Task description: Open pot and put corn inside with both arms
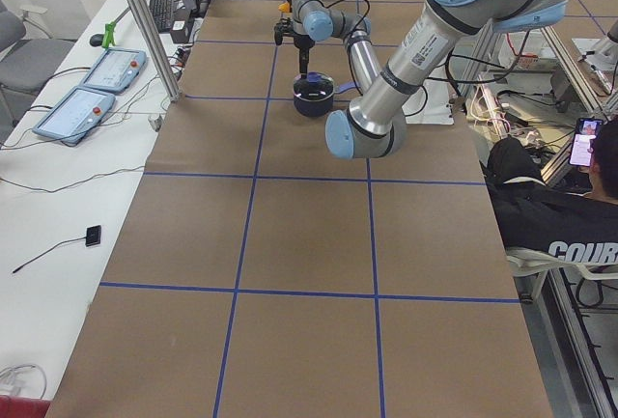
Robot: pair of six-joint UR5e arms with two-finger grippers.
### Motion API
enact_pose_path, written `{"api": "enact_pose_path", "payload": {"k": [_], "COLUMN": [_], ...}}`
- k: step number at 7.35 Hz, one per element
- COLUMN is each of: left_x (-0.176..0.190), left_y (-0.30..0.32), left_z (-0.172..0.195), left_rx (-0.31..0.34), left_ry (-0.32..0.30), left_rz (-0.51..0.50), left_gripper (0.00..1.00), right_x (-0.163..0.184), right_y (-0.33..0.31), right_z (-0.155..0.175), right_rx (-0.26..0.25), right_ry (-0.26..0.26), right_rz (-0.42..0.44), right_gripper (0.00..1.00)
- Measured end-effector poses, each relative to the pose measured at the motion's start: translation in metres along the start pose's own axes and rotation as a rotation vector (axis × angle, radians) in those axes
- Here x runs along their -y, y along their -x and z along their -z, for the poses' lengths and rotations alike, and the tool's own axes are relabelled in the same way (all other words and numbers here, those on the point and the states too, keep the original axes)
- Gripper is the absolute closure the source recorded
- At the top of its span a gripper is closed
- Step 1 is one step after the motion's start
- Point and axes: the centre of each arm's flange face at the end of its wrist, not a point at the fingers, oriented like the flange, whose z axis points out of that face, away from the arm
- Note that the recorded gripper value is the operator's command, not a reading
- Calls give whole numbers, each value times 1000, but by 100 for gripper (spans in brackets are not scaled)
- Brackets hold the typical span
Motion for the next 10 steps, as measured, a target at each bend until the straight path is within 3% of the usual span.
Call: {"api": "enact_pose_path", "payload": {"k": [7, 10], "left_x": [-31, -32], "left_y": [-17, -15], "left_z": [-44, -45], "left_rx": [22, 17], "left_ry": [65, 64], "left_rz": [-59, -66], "left_gripper": [5, 30], "right_x": [-2, -1], "right_y": [-1, -1], "right_z": [-3, -3], "right_rx": [-1, -1], "right_ry": [8, 8], "right_rz": [-4, -5], "right_gripper": [97, 97]}}
